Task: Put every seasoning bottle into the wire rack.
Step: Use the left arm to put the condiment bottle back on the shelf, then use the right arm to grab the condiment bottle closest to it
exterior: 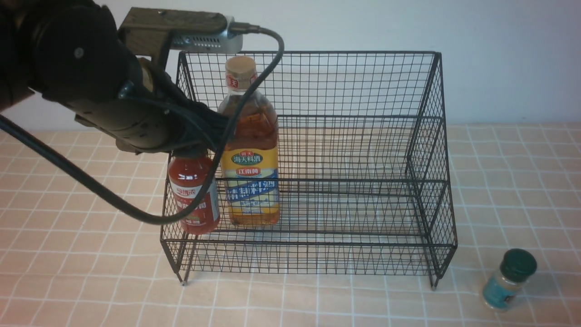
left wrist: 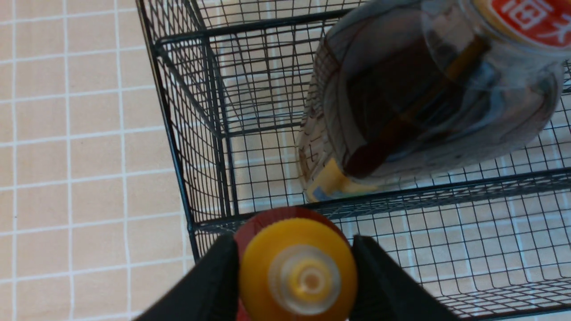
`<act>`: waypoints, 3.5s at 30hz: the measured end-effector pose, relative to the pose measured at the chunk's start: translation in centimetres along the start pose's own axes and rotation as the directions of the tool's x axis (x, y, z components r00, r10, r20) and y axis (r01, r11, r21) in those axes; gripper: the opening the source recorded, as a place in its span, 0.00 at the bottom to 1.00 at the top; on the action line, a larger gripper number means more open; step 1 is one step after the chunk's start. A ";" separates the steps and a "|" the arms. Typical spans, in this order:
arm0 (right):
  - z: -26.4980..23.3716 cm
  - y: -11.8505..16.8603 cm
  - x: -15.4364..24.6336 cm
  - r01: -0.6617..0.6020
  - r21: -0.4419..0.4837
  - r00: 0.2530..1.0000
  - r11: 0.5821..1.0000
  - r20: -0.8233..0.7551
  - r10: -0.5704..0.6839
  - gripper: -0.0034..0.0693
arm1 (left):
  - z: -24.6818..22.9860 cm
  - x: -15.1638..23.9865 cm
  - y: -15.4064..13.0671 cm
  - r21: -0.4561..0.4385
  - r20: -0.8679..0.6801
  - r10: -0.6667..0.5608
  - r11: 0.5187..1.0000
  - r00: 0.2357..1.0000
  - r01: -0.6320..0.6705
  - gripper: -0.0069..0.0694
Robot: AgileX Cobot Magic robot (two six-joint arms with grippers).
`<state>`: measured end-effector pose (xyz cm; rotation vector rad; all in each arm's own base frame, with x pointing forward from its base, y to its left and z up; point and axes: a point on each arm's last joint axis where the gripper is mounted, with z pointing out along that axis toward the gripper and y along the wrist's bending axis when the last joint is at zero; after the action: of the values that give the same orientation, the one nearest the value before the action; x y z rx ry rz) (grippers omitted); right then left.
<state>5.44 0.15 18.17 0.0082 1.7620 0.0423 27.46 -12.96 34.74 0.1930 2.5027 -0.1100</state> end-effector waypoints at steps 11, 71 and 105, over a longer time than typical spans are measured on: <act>0.0 0.0 0.0 0.000 0.000 1.000 1.000 0.000 0.000 0.03 | 0.5 0.9 0.3 -0.022 -0.033 0.011 1.000 0.999 -0.012 0.46; 0.0 0.0 0.0 0.000 0.000 1.000 1.000 0.000 0.000 0.03 | -14.5 6.9 4.4 0.067 0.242 0.020 0.997 0.970 -0.037 0.08; 0.0 0.0 0.0 0.000 0.000 1.000 1.000 0.000 0.000 0.03 | -8.4 19.5 7.0 0.058 0.616 0.098 0.984 0.782 -0.169 0.08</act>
<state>5.44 0.15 18.17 0.0082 1.7620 0.0423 8.19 -2.81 29.72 0.3244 1.8233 -0.2157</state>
